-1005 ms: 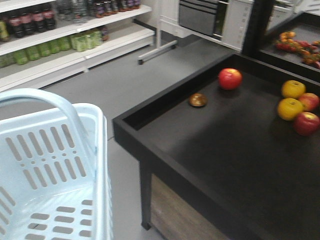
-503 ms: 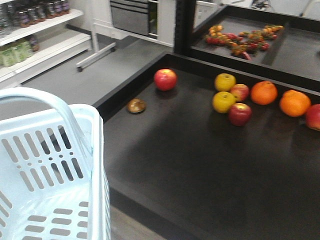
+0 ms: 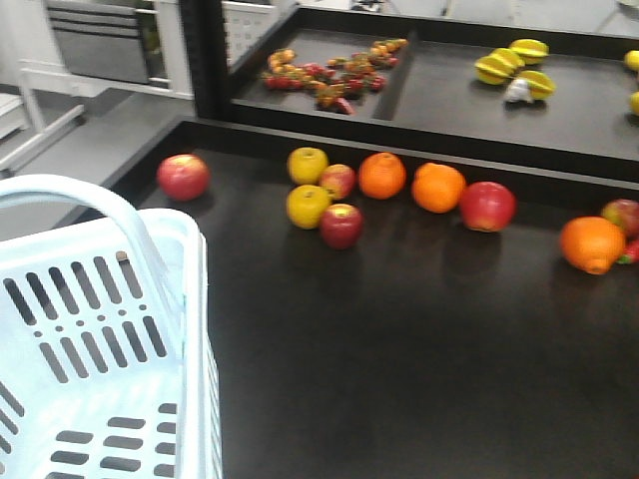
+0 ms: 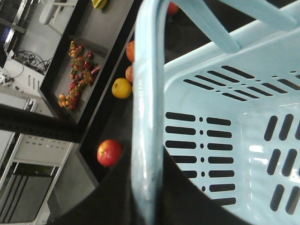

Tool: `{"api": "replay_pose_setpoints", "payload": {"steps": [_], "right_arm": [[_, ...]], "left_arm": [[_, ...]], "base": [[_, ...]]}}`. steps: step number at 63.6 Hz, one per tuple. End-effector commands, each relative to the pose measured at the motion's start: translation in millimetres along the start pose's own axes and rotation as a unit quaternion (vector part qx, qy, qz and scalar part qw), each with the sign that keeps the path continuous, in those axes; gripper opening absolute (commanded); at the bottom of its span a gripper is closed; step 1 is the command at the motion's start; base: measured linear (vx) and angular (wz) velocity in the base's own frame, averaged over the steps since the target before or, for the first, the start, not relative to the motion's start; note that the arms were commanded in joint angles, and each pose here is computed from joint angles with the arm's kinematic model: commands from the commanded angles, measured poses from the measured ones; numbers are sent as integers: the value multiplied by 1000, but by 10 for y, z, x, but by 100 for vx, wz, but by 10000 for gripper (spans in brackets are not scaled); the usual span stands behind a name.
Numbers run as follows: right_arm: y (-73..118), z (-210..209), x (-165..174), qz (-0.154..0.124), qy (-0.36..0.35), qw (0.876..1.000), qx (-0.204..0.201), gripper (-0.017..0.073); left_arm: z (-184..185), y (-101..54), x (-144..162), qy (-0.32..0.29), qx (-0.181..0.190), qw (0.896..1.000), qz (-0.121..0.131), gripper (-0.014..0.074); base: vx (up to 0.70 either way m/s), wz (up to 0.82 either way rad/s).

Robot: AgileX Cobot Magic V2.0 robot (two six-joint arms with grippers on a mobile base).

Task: Pick three apples into basket with both arms
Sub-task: 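Turn the base toward the fruit table with apples and oranges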

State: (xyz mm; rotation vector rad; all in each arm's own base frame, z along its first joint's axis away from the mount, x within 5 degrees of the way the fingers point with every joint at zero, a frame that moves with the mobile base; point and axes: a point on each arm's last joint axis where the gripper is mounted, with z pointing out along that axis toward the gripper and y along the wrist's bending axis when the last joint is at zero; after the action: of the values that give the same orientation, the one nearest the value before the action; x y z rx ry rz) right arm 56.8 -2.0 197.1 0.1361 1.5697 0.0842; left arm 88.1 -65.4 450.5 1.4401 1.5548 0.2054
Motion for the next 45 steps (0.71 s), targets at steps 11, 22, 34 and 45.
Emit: {"api": "replay_pose_setpoints", "payload": {"steps": [11,22,34,45], "right_arm": [[6,1,-22,-6,-31,999,-5,-9],[6,1,-23,-6,-31,999,-5,-9],[6,1,-23,-6,-31,999,-5,-9],[6,1,-23,-6,-31,999,-5,-9]], "left_arm": [[-72,98,-88,-43,-39,998,-5,-6],[-72,98,-88,-43,-39,998,-5,-6],[-72,98,-88,-43,-39,998,-5,-6],[-72,98,-88,-43,-39,998,-5,-6]], "base": [[8,-49],[8,-43],[7,-34],[7,-26]]}}
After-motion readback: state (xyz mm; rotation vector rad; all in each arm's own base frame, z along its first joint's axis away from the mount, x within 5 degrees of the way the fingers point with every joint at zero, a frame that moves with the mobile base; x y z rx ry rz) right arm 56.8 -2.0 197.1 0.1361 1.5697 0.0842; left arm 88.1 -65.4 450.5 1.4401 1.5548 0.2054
